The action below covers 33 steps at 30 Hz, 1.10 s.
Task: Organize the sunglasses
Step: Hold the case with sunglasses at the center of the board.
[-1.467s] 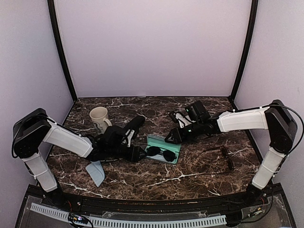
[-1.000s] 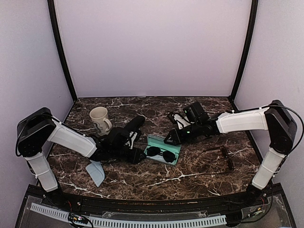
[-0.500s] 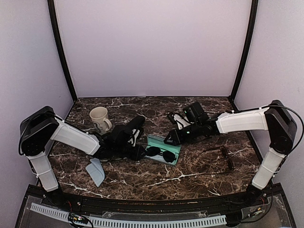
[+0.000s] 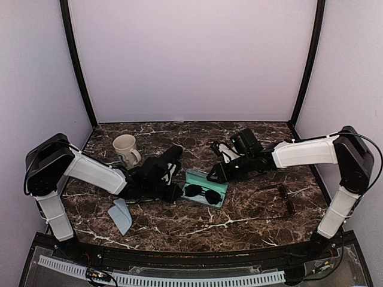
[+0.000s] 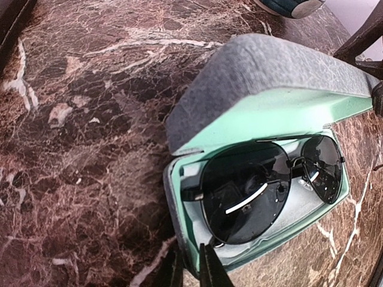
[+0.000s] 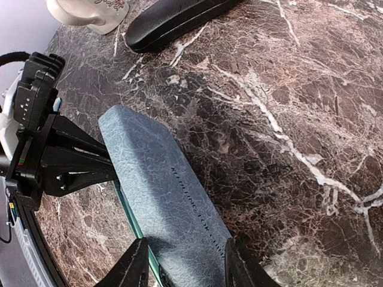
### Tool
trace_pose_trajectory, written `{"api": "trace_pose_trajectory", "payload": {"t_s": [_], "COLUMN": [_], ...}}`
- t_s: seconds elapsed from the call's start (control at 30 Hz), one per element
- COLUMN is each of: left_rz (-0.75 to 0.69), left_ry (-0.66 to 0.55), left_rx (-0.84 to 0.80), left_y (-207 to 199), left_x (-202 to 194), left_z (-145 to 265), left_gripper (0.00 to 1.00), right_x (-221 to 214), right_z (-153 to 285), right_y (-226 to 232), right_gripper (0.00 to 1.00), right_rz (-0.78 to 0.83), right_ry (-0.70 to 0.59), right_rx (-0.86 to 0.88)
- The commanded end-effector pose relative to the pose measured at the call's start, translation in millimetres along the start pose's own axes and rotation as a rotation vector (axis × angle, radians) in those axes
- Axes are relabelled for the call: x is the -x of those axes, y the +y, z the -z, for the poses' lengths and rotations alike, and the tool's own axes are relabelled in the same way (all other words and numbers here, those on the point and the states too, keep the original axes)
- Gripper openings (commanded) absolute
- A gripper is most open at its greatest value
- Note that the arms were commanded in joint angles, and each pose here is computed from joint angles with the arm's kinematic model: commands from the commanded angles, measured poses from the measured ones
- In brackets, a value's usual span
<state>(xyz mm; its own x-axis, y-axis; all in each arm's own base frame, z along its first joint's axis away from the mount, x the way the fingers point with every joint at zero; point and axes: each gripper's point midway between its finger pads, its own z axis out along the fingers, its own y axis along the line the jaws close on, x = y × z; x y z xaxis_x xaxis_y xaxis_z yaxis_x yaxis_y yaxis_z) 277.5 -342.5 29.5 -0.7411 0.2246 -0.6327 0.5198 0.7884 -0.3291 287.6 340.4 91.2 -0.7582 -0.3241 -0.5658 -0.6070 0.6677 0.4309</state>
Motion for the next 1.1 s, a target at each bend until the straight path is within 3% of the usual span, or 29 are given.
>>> {"api": "trace_pose_trajectory", "payload": {"t_s": [0.0,0.77,1.07], "left_rz": [-0.005,0.009,0.000], "left_ry": [-0.008,-0.017,0.000], "left_rx": [0.008,0.109,0.158], "left_y": [-2.3,5.9,8.6], "left_x": [6.5,-2.0,-7.3], "left_z": [1.6,-0.8,-4.7], "left_gripper": [0.10,0.00,0.00], "right_x": [2.1,-9.0,-10.7], "right_z": [1.8,2.5,5.0], "right_y": [9.0,24.8,31.8], "right_gripper": [0.44,0.42,0.33], "right_rz": [0.027,0.077,0.131], "right_ry": [-0.010,0.000,-0.031], "right_rx": [0.016,0.028,-0.056]}}
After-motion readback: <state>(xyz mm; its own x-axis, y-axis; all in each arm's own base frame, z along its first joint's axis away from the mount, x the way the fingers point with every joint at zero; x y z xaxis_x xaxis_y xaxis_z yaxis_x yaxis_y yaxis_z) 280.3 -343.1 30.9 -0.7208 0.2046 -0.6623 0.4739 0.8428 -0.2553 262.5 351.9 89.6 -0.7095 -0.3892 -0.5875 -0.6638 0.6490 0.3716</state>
